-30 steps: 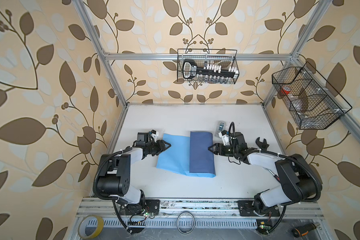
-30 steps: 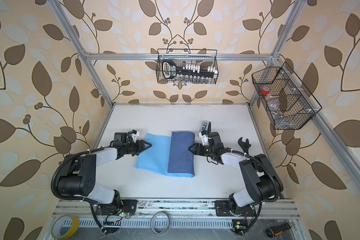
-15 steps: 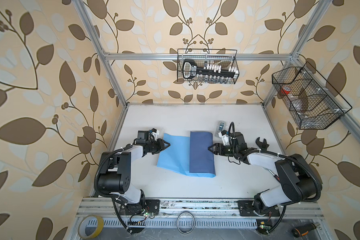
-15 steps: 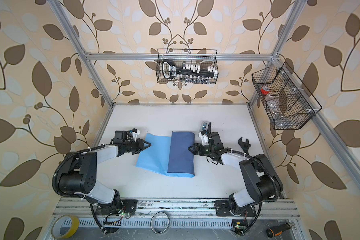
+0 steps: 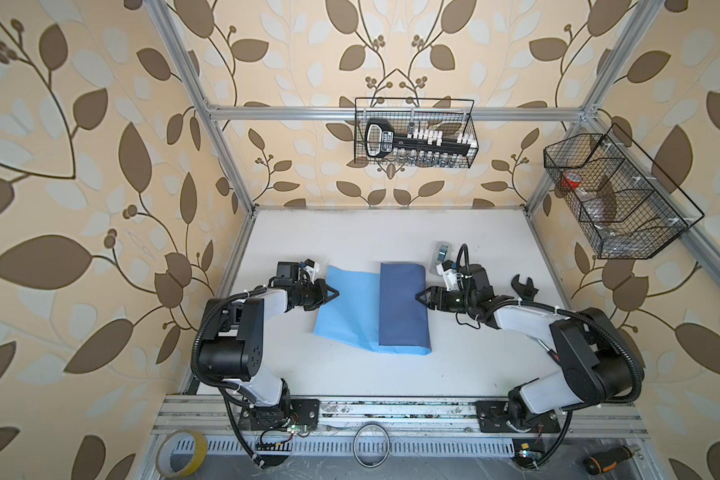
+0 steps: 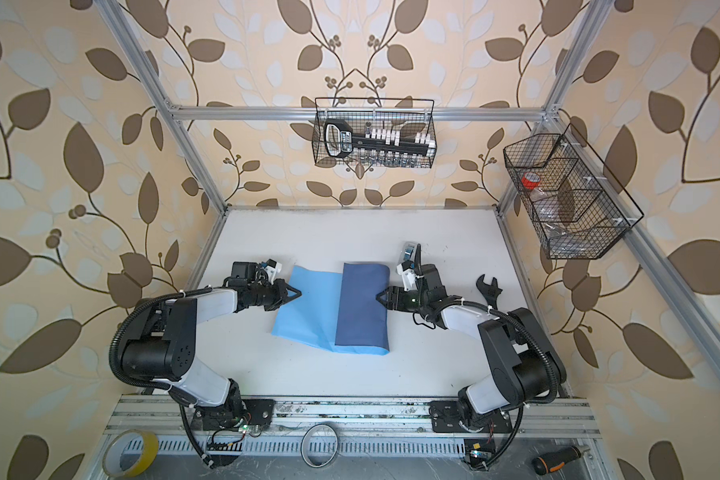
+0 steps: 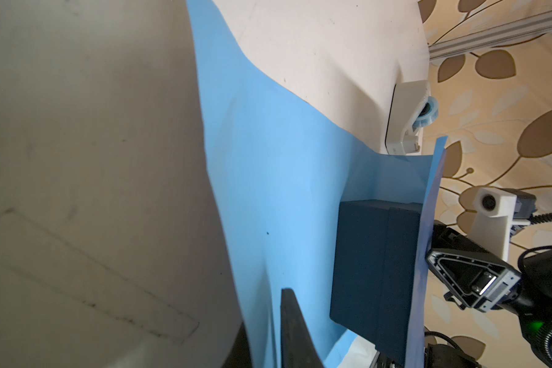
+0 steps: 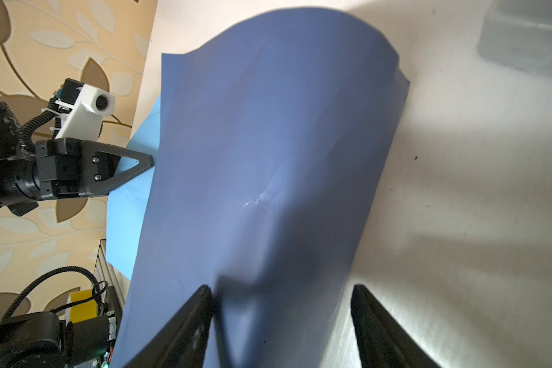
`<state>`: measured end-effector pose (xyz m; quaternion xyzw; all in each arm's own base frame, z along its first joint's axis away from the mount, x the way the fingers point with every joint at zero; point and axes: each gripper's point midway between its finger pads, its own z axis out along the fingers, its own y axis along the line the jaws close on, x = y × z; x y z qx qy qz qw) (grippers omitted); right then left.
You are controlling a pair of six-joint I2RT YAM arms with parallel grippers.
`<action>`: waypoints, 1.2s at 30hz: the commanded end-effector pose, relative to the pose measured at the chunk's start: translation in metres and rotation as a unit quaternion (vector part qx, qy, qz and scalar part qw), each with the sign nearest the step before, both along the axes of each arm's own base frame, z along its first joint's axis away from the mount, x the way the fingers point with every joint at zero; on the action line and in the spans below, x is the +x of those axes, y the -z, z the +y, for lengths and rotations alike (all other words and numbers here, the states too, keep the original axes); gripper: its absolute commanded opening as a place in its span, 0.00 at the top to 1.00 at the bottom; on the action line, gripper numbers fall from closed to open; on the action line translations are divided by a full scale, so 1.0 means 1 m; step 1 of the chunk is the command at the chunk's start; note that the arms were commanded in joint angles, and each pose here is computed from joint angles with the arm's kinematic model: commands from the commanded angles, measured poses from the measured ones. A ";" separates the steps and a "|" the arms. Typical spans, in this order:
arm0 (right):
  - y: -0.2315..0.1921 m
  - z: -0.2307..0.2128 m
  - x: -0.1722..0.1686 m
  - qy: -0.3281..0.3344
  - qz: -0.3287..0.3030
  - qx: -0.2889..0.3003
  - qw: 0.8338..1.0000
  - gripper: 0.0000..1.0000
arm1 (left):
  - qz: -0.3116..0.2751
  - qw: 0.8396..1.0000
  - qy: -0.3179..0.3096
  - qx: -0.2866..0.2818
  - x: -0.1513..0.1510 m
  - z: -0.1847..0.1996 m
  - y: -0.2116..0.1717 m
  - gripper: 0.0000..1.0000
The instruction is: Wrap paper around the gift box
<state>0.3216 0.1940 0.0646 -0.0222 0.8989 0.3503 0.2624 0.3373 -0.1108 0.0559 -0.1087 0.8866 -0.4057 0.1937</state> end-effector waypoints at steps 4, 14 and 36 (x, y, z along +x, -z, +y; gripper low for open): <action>0.035 -0.015 -0.021 0.014 0.054 -0.047 0.997 0.31 | -0.039 0.999 0.008 -0.013 0.008 -0.002 -0.023 0.92; 0.034 -0.015 -0.020 0.016 0.053 -0.048 0.997 0.32 | -0.064 0.996 0.023 -0.050 0.005 -0.026 -0.046 1.00; 0.034 -0.013 -0.021 0.013 0.051 -0.050 0.997 0.33 | -0.029 0.998 0.007 -0.046 -0.020 -0.105 -0.105 1.00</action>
